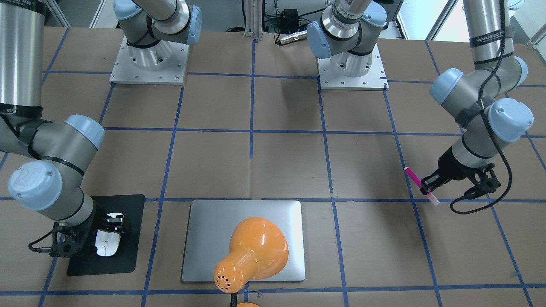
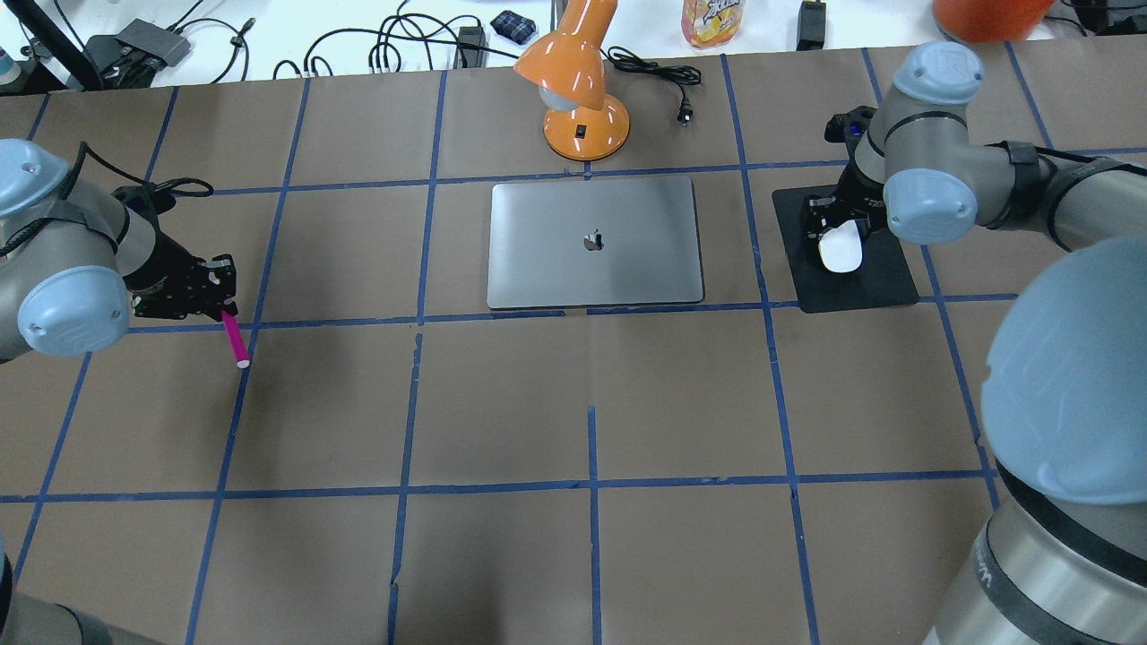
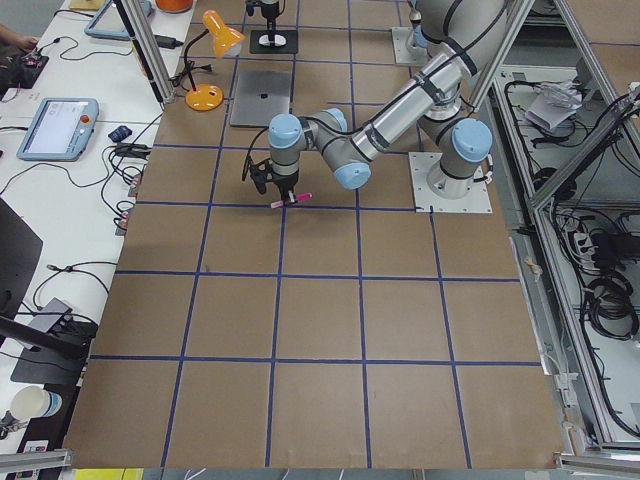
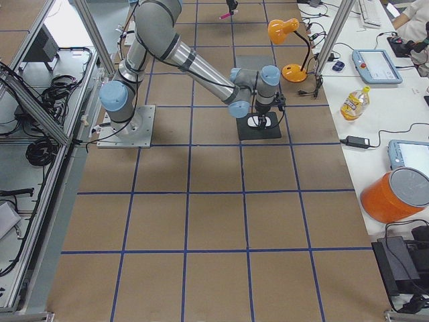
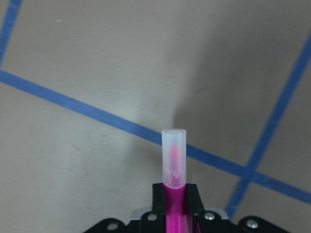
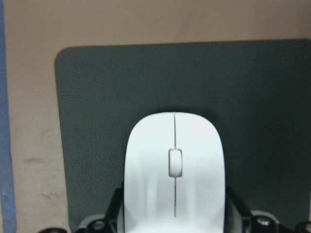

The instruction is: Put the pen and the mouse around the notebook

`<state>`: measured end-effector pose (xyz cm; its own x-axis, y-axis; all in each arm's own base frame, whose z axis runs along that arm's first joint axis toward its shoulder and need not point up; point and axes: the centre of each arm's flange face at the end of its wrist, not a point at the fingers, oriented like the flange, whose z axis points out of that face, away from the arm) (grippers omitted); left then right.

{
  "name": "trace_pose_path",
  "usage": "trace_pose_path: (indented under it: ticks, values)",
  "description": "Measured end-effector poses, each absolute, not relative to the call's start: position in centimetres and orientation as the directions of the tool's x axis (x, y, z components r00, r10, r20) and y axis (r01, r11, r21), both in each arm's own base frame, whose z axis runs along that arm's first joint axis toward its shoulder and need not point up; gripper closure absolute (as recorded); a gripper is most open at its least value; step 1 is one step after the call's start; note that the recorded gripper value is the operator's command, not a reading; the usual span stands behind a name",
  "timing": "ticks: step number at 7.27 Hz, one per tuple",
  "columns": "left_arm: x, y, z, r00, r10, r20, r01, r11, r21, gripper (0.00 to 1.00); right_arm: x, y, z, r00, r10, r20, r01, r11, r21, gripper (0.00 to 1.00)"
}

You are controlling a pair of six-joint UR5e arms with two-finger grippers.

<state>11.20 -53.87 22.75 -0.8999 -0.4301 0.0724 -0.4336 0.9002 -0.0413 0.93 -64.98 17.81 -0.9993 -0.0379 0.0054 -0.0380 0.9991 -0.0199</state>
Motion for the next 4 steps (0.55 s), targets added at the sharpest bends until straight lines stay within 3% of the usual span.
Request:
trace_pose_path:
  ticks: [4]
  values:
    - [0.1, -54.5, 24.6, -0.704, -0.702, 0.106, -0.706, 0.708, -0.001, 1.0, 1.0, -64.2, 23.5, -0.999, -0.016, 0.032, -0.016, 1.0, -0.025, 0.0]
